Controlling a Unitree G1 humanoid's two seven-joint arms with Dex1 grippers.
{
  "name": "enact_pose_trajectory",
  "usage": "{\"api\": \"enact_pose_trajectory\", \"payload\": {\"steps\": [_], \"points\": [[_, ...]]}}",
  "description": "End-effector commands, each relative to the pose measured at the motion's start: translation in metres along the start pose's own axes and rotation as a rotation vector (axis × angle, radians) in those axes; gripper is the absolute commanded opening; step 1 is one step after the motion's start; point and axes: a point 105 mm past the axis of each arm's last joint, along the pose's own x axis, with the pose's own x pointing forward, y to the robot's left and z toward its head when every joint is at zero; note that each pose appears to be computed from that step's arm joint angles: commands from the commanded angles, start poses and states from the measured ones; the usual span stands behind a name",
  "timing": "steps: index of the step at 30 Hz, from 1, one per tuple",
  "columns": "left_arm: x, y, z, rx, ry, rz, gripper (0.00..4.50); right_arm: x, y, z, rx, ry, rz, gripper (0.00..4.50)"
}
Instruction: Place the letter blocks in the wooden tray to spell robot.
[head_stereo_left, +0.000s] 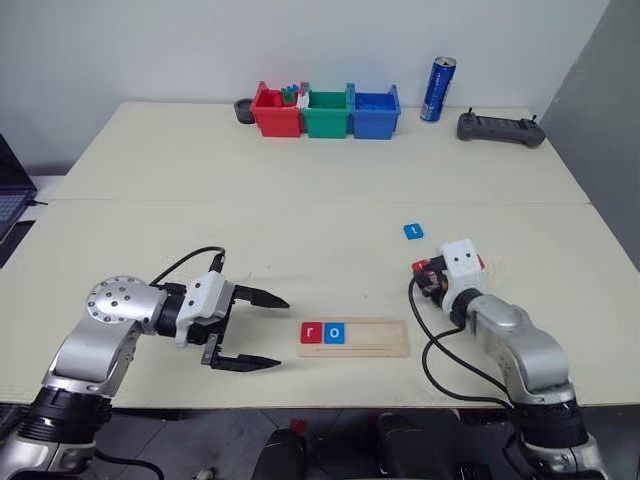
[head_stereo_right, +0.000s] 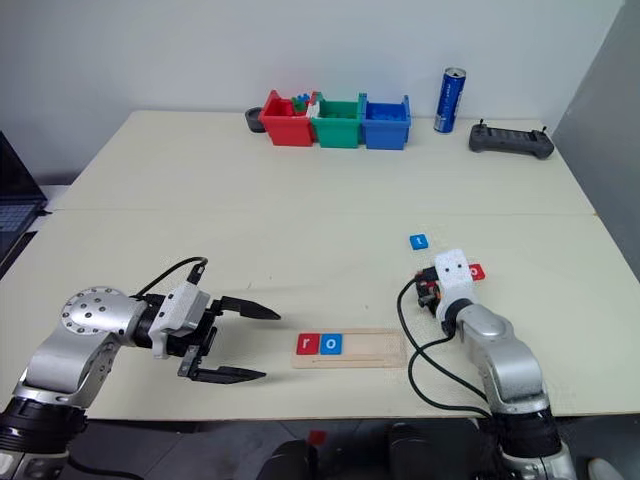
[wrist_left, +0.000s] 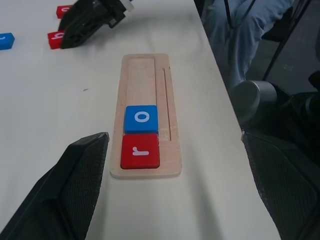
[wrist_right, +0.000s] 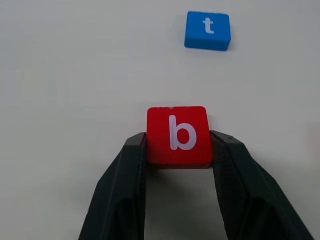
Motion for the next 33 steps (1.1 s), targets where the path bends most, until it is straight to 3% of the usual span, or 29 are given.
{"api": "enact_pose_trajectory", "payload": {"steps": [1,8,17,26,30,33], "points": [[-0.002,0.002,0.011,0.046,-0.03,0.021,4.5,-0.02,-0.005,0.0,0.001,0.002,-0.034,1.45],[0.001,0.003,0.013,0.042,-0.005,-0.035,4.5,-0.066,0.025,-0.021,-0.001,0.063,-0.018,1.45],[-0.001,0.003,0.006,0.064,0.007,-0.071,4.5,-0.078,0.032,-0.03,0.153,0.066,-0.12,1.45],[-0.007,0.001,-0.013,0.013,0.071,-0.091,4.5,-0.08,0.013,0.006,0.193,-0.095,-0.173,4.47],[-0.007,0.0,-0.016,-0.006,0.066,-0.089,4.5,-0.08,0.02,0.03,0.09,-0.181,0.014,4.47],[-0.005,0.001,-0.014,0.008,0.049,-0.07,4.5,-0.083,0.022,0.02,-0.179,-0.082,0.215,4.47]]}}
